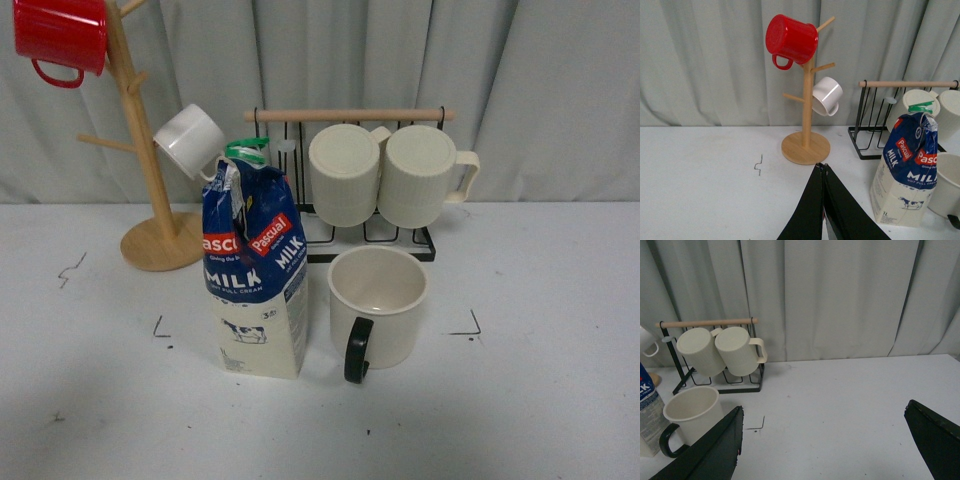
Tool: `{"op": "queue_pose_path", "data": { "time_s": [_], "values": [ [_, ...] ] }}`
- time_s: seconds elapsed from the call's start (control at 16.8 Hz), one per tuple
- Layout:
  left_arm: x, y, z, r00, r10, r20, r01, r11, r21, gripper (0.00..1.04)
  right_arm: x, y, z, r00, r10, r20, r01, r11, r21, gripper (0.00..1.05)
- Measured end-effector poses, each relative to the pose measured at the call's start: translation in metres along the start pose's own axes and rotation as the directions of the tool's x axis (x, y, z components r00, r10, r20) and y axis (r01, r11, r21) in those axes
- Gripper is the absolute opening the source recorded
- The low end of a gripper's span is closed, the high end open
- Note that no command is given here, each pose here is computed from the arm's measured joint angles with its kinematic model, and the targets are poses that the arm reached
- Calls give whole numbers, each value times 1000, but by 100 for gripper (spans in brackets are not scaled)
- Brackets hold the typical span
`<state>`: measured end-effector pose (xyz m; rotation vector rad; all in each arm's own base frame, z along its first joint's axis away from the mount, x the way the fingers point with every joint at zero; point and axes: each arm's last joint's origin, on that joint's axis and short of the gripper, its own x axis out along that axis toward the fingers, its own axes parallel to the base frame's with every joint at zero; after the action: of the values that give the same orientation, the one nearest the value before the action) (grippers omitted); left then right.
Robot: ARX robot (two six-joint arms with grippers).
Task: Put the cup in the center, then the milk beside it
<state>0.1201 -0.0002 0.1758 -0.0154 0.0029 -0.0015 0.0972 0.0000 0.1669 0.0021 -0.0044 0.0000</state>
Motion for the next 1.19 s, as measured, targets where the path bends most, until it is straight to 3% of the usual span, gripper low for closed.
{"op": "queue_pose_path", "data": {
  "time_s": [0.59, 0.65, 0.71, 0.95, 1.19],
  "values": [
    [-12, 0, -6, 1000, 0, 13, 0, 1000, 0, 2, 0, 0, 0, 1000, 0, 0, 0, 1000, 0, 98],
    [-20, 0, -13, 999, -3, -43, 3, 1000, 1, 2, 0, 0, 0, 1000, 0, 0, 0, 1000, 0, 98],
    [-23, 0, -7, 1000, 0, 23, 0, 1000, 1, 2, 0, 0, 0, 1000, 0, 0, 0, 1000, 0, 98],
    [-23, 0, -10, 1000, 0, 1, 0, 1000, 0, 2, 0, 0, 0, 1000, 0, 0, 0, 1000, 0, 98],
    [-23, 0, -10, 1000, 0, 2, 0, 1000, 1, 38, 0, 0, 0, 1000, 0, 0, 0, 1000, 0, 98]
  ]
}}
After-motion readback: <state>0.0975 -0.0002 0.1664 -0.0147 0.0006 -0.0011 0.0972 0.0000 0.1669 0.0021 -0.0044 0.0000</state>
